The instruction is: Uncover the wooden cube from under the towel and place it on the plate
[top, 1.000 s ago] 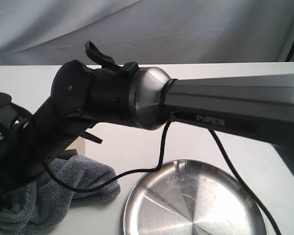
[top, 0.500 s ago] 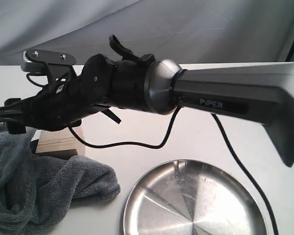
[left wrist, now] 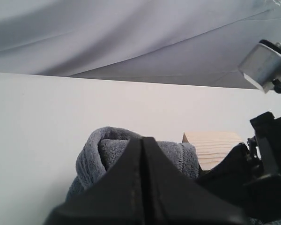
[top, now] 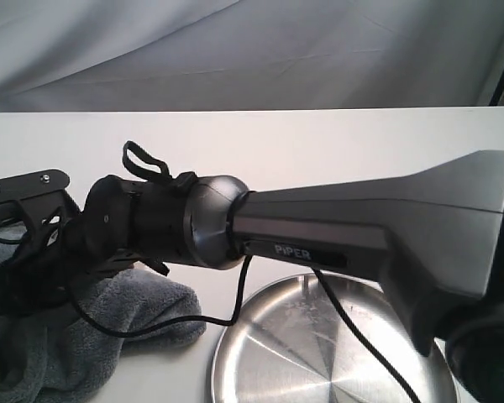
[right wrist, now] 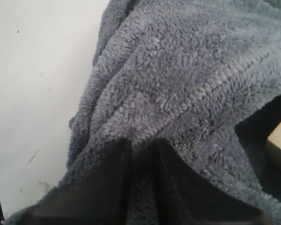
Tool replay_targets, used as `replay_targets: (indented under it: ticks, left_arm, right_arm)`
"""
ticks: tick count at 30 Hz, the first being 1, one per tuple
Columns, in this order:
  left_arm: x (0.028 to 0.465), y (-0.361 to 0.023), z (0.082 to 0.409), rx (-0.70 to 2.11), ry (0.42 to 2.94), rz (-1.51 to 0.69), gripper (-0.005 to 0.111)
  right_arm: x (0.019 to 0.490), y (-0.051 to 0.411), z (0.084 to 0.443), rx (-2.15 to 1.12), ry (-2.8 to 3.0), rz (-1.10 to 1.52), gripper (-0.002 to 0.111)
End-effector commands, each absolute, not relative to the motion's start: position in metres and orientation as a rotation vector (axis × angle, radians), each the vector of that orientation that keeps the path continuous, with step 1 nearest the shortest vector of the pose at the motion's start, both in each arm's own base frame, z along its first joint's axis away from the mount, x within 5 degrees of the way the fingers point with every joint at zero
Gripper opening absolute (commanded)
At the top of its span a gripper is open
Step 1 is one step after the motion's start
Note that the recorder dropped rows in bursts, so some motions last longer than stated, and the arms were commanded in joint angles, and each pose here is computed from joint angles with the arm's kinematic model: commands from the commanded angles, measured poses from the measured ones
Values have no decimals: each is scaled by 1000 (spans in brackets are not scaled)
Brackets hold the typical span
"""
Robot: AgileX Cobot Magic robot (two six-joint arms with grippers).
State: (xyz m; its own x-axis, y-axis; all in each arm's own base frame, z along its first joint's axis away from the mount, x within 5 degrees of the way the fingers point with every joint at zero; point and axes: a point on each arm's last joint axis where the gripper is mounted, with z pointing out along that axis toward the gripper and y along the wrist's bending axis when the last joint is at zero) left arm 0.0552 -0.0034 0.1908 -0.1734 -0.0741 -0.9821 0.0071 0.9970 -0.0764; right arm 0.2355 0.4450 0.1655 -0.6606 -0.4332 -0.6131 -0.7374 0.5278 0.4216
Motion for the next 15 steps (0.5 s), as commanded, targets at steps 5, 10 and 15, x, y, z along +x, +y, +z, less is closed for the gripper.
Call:
replay_targets:
  ticks: [5,10,15]
  left_arm:
    - [55,-4,190,-56,1736,-88,0]
    - [55,-4,190,-56,1738,-88,0]
    - [55,-4,190,-56,1738,-88,0]
  right_arm:
    - [222,446,146,-1056,2452,970,11]
    - [220,446,129,-1062,2510,970,11]
    - [218,446,146,-1061,2495,1008,11]
